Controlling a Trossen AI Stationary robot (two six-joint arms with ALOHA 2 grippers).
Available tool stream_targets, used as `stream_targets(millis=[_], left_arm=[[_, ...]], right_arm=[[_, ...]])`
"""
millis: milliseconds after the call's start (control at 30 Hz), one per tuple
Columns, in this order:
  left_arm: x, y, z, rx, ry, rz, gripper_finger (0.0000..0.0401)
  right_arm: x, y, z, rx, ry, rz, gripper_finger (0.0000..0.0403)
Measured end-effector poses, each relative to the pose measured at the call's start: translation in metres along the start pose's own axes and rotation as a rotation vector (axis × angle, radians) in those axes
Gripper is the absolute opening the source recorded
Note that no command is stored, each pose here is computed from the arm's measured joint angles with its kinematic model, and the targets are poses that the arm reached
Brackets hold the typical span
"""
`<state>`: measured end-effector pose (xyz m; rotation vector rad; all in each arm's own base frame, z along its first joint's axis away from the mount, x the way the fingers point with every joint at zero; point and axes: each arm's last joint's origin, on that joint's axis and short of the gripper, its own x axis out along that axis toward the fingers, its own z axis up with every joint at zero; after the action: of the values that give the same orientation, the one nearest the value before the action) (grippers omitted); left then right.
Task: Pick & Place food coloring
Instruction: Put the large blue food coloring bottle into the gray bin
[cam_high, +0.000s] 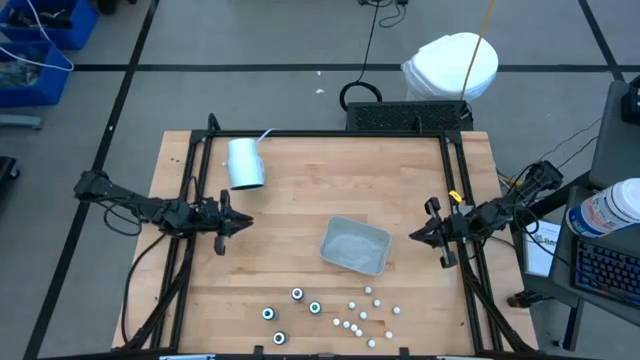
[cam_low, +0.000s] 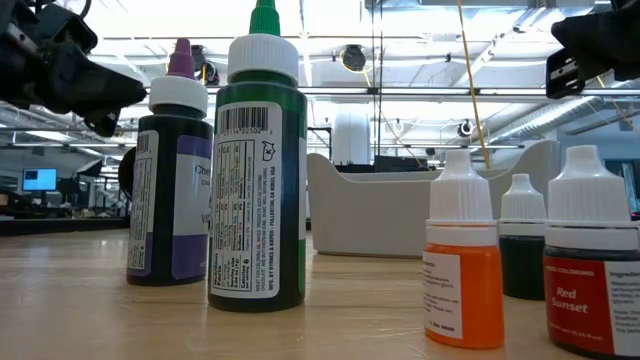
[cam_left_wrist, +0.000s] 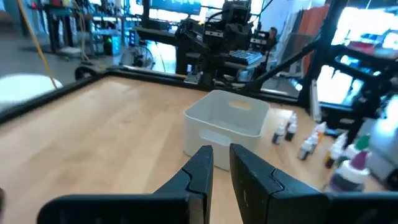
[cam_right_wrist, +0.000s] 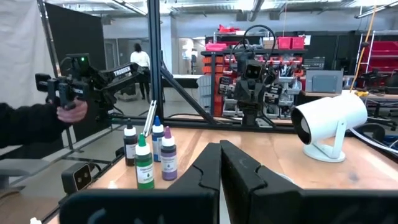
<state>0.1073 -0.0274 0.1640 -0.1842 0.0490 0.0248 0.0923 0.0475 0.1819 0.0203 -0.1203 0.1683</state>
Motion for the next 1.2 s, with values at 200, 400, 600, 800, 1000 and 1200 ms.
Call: stream_targets(millis=[200, 400, 600, 800, 1000, 1200], left_arm=[[-0.001, -0.004, 0.021, 0.038, -0.128, -0.016, 0.0063], [0.010, -0.027, 0.067, 0.141, 0.020, -0.026, 0.0062], [0.046, -0.068, 0.112, 0.190, 0.344, 0.036, 0.0062], [0.078, -0.105, 0.127, 0.194, 0.667, 0.130, 0.0062], [0.101, -0.146, 0.126, 0.241, 0.768, 0.083, 0.0062], [0.107, -0.165, 0.116, 0.182, 0.797, 0.093, 0.0062]], right_arm=[[0.001, 0.000, -0.001, -0.007, 0.011, 0.000, 0.0000], [0.001, 0.000, -0.001, -0.007, 0.012, 0.000, 0.0000], [0.001, 0.000, -0.001, -0.007, 0.012, 0.001, 0.0000], [0.001, 0.000, -0.001, -0.008, 0.013, 0.001, 0.0000], [0.001, 0.000, -0.001, -0.007, 0.012, 0.001, 0.0000], [0.001, 0.000, -0.001, 0.026, 0.012, 0.001, 0.0000]])
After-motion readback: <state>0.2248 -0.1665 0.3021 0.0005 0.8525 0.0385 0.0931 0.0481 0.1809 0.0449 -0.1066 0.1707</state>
